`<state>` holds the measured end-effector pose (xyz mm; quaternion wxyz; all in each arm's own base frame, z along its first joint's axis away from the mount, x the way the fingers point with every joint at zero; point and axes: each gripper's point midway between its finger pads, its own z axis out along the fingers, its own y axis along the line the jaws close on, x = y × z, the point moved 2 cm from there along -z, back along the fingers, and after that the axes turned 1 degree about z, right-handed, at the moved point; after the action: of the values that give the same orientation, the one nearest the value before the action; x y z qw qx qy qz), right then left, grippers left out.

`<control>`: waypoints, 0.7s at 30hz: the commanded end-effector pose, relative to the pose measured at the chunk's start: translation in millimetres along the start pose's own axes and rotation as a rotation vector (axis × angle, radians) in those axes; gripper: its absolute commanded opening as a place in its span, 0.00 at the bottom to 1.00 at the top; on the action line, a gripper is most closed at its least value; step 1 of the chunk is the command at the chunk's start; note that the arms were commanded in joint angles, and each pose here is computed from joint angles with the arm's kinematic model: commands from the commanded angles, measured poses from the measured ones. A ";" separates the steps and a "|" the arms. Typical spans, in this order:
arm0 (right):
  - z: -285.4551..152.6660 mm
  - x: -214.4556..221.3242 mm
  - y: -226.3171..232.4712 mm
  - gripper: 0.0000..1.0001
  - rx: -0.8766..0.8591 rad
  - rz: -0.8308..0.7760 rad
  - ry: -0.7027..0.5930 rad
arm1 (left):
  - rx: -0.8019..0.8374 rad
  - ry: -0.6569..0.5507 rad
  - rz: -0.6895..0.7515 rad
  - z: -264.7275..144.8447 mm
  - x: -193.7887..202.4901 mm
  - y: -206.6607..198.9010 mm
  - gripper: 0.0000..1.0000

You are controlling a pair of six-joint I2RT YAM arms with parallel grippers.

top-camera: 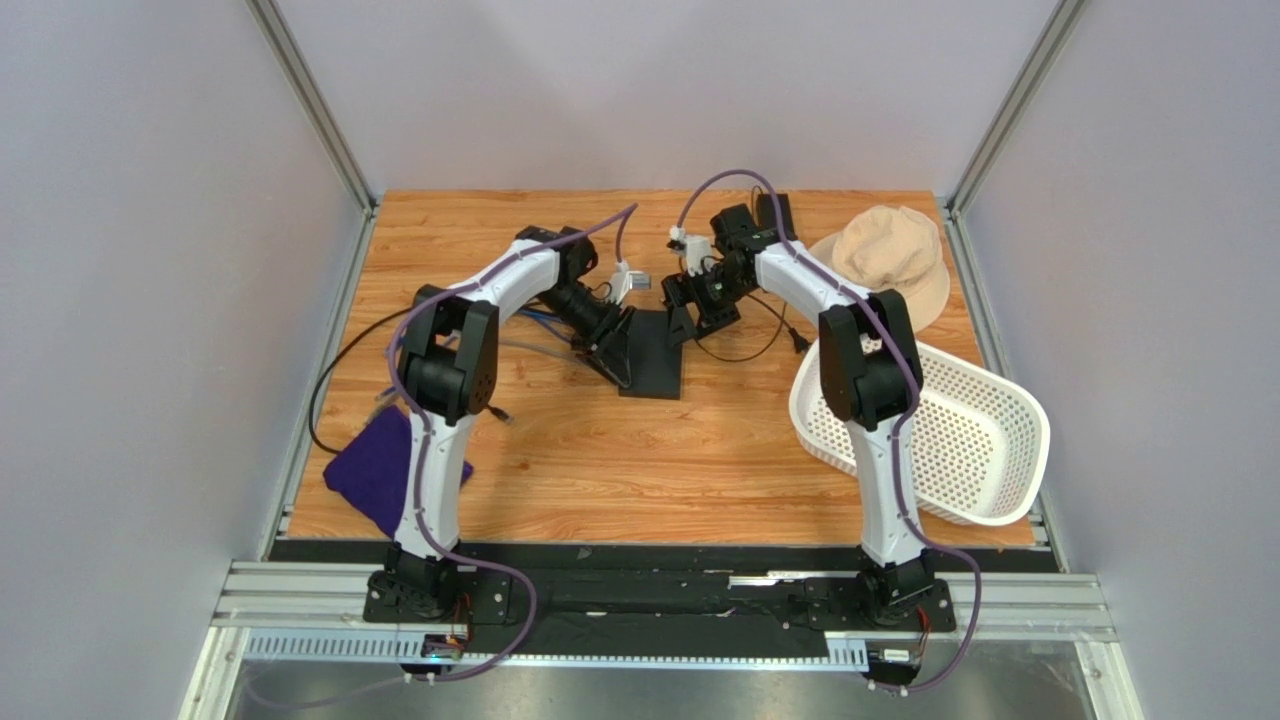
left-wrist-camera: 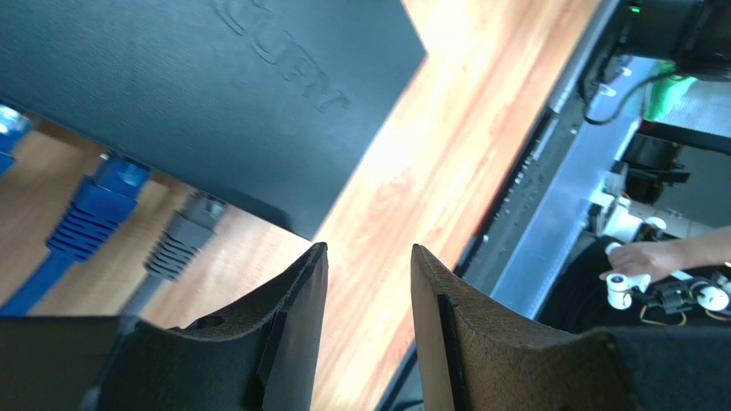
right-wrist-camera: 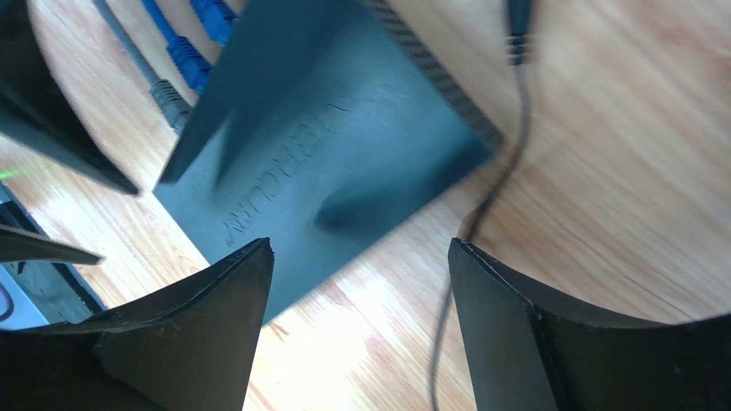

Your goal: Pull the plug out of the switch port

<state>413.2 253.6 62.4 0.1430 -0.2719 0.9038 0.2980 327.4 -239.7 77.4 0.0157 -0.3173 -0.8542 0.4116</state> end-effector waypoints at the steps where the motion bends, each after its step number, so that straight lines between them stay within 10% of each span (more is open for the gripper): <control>1: -34.8 -31.5 23.3 0.78 -0.005 -0.114 -0.108 | 0.070 -0.033 0.018 -27.6 1.1 -19.2 0.49; 13: -49.7 -65.8 28.4 0.79 0.272 -0.148 -0.150 | -0.191 -0.375 -0.035 -104.6 -27.9 23.9 0.51; 21: -29.4 -46.0 33.6 0.82 0.316 -0.129 -0.040 | -0.400 -0.354 -0.127 -108.0 -30.8 69.0 0.52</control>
<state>434.8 282.5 136.2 0.2518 -0.3150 0.8966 0.1828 397.3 -159.2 109.6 -0.1398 -0.1951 -0.9105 0.3367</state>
